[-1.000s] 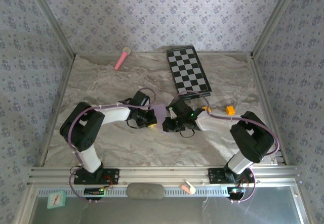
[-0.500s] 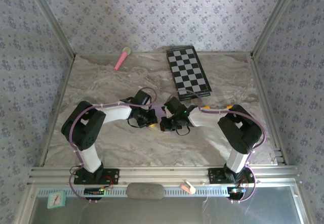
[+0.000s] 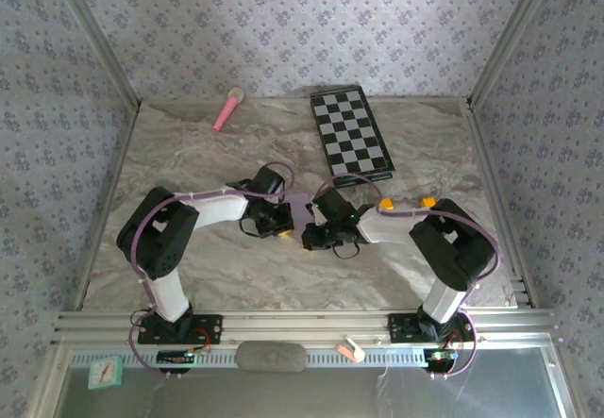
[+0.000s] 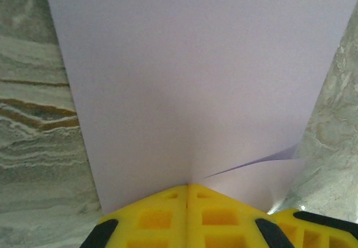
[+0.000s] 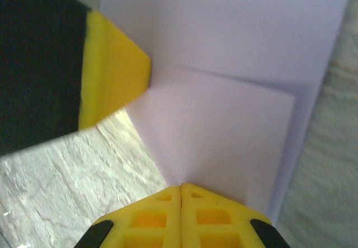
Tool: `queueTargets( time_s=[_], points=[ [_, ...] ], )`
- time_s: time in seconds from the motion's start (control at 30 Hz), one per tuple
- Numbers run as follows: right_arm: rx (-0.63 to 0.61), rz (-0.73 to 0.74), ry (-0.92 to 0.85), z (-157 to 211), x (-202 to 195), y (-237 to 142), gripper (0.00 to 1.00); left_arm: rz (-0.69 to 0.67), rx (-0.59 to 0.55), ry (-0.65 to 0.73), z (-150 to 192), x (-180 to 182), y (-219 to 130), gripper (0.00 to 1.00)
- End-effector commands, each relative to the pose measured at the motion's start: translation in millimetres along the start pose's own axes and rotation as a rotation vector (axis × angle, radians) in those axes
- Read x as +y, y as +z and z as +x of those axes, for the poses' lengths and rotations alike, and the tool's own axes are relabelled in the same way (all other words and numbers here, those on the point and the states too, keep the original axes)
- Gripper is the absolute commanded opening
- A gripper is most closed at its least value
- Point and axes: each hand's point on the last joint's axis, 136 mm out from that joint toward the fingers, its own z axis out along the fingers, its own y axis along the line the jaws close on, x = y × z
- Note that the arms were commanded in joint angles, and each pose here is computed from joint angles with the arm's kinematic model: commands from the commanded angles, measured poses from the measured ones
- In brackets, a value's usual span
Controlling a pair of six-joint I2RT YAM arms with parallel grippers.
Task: Fold a paper plane with a square sheet of paper (pick it up from the middle)
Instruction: Third fold the triangle at the center of the table.
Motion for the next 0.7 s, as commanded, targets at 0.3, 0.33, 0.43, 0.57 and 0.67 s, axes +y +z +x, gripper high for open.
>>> queueTargets(
  time_s=[0.3,0.33,0.43,0.57,0.67],
  points=[
    [0.100,0.063,0.046,63,-34,-25,0.06,-0.191,0.051,-0.051,16,49,14,0.05],
    [0.068,0.056,0.052,57,-34,-30,0.06,-0.164,0.046,-0.042,13,40,12,0.05],
    [-0.058,0.026,0.054,34,-25,-52,0.07,-0.064,0.023,-0.005,4,8,-1,0.07],
    [-0.220,0.023,0.078,2,-19,-86,0.14,0.080,-0.048,0.039,-13,-41,-32,0.14],
    [-0.312,0.029,0.101,-18,-18,-105,0.21,0.156,-0.117,0.047,-26,-63,-56,0.21]
  ],
)
